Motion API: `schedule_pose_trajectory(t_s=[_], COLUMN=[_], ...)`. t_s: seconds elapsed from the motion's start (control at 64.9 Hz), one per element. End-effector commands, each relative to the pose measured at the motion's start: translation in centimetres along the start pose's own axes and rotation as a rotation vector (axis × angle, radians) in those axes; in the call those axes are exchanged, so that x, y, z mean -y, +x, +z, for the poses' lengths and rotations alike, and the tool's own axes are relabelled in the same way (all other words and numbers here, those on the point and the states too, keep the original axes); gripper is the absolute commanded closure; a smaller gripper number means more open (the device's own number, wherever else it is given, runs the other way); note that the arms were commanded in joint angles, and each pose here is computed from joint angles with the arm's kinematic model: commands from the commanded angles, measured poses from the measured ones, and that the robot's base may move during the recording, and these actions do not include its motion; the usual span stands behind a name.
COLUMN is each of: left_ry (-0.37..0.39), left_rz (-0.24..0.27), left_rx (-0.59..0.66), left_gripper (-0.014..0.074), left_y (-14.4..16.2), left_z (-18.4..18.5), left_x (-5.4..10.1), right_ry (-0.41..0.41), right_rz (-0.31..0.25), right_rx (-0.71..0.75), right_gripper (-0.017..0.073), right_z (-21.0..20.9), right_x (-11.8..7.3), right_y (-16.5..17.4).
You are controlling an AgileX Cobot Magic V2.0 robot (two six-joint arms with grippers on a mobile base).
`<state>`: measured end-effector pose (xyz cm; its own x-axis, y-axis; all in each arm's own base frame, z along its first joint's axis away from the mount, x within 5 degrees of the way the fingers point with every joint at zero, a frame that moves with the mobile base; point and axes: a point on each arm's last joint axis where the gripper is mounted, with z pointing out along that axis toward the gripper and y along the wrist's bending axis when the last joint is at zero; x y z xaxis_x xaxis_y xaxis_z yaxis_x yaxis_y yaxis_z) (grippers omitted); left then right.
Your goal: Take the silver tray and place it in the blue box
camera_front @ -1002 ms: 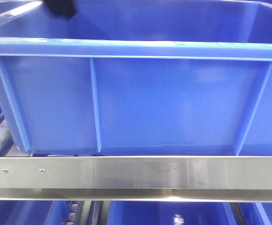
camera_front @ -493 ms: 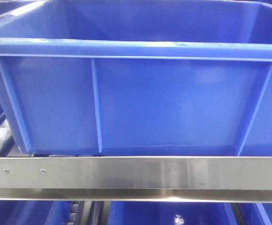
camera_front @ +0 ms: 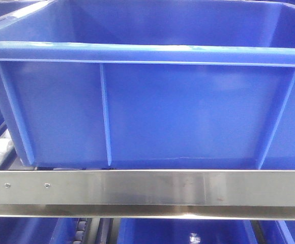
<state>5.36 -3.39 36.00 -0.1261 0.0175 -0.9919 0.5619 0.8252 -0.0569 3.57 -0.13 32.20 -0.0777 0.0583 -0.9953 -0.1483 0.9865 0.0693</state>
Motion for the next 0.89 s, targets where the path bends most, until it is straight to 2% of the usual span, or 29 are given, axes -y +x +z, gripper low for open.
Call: schedule_pose_trajectory(t_s=[0.0, 0.262, 0.37, 0.416, 0.493, 0.601, 0.786, 0.879], left_ry=[0.031, 0.03, 0.045, 0.059, 0.044, -0.042, -0.286, -0.376], left_rz=[-0.005, -0.005, -0.028, -0.066, -0.086, -0.031, -0.027, -0.019], left_rx=[0.108, 0.107, 0.098, 0.082, 0.076, 0.108, 0.241, 0.286], left_gripper=[0.0698, 0.0698, 0.0697, 0.0698, 0.0697, 0.0697, 0.0698, 0.0698], left_y=[-1.5, -1.4, -0.9, -0.4, 0.1, 1.4, 5.6, 8.1], left_z=[-0.3, -0.2, 0.1, 0.2, 0.2, 0.3, 0.2, 0.2], left_x=[0.3, 0.3, 0.4, 0.5, 0.4, -0.2, -1.9, -2.5], right_ry=[-0.012, -0.012, -0.011, -0.011, -0.011, -0.011, -0.011, -0.011], right_rz=[-0.028, -0.028, -0.028, -0.028, -0.028, -0.028, -0.028, -0.028], right_rx=[0.096, 0.096, 0.094, 0.094, 0.094, 0.094, 0.094, 0.094], right_gripper=[0.051, 0.051, 0.051, 0.051, 0.051, 0.051, 0.051, 0.051], right_z=[-0.1, -0.1, -0.1, -0.1, -0.1, -0.1, -0.1, -0.1], right_x=[-0.2, -0.2, -0.2, -0.2, -0.2, -0.2, -0.2, -0.2], right_y=[-1.5, -1.5, -1.4, -1.4, -1.4, -1.4, -1.4, -1.4])
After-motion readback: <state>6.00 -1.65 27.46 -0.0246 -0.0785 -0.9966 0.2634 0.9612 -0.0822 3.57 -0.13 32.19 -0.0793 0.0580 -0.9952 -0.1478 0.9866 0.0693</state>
